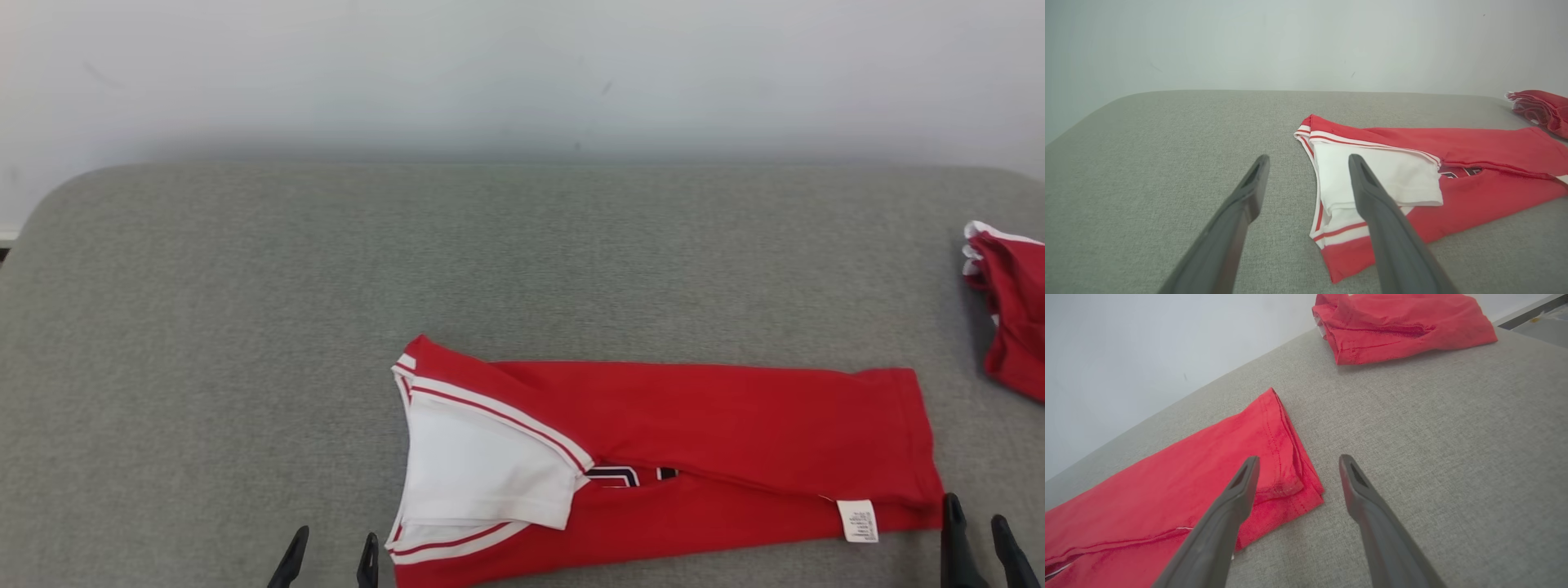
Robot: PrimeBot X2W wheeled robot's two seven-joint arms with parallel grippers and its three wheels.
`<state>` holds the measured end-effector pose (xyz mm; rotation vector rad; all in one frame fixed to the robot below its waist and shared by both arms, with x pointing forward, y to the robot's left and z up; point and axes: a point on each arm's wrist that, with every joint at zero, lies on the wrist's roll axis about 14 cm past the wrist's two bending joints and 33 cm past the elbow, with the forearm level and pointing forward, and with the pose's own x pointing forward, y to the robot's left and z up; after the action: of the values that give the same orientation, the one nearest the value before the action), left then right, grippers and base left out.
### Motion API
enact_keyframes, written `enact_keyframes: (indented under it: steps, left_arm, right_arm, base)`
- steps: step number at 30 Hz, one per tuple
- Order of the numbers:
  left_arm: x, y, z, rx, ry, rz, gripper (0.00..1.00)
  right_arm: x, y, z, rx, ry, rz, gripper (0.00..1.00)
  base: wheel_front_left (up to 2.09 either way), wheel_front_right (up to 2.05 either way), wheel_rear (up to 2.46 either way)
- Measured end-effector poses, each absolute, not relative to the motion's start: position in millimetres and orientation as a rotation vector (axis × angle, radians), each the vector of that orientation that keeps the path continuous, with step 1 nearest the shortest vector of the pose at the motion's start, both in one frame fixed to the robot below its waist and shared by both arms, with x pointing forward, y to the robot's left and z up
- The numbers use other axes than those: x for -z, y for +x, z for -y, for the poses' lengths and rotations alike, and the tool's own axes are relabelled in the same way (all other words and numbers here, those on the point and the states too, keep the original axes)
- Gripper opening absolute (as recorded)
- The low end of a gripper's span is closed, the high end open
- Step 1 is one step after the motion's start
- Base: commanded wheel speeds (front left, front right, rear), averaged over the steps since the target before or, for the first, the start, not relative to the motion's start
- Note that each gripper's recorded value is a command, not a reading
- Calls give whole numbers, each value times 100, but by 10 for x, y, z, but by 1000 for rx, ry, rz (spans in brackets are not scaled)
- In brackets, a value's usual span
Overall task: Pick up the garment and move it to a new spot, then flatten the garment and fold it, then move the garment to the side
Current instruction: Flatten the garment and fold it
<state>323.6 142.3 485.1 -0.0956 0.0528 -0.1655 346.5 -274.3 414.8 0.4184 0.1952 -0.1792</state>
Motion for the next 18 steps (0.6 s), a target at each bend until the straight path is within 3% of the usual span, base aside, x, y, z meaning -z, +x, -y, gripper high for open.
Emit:
enact_keyframes:
  steps: [12,13,14,16,17,18]
  left_arm:
    - [-4730,3069,-1666,94,-85,-74,100]
    - [-4722,3060,-1671,94,-84,-76,100]
    - [-4713,3053,-1682,90,-85,-78,100]
    - [-4700,3041,-1695,88,-79,-80,100]
    - [-4694,3038,-1697,86,-80,-81,100]
    - [-4685,3035,-1702,84,-79,-84,100]
  right_arm:
    - [-3898,3670,2633,166,460,-288,100]
    - [-3873,3679,2629,168,459,-297,98]
    - [-3847,3684,2622,169,460,-306,86]
    - [-3785,3681,2616,175,461,-326,75]
    - [-3759,3678,2610,177,460,-335,64]
    - [-3742,3681,2612,181,461,-340,62]
  base:
    - [0,0,0]
    - [0,0,0]
    - [0,0,0]
    - [0,0,0]
    - [0,0,0]
    - [0,0,0]
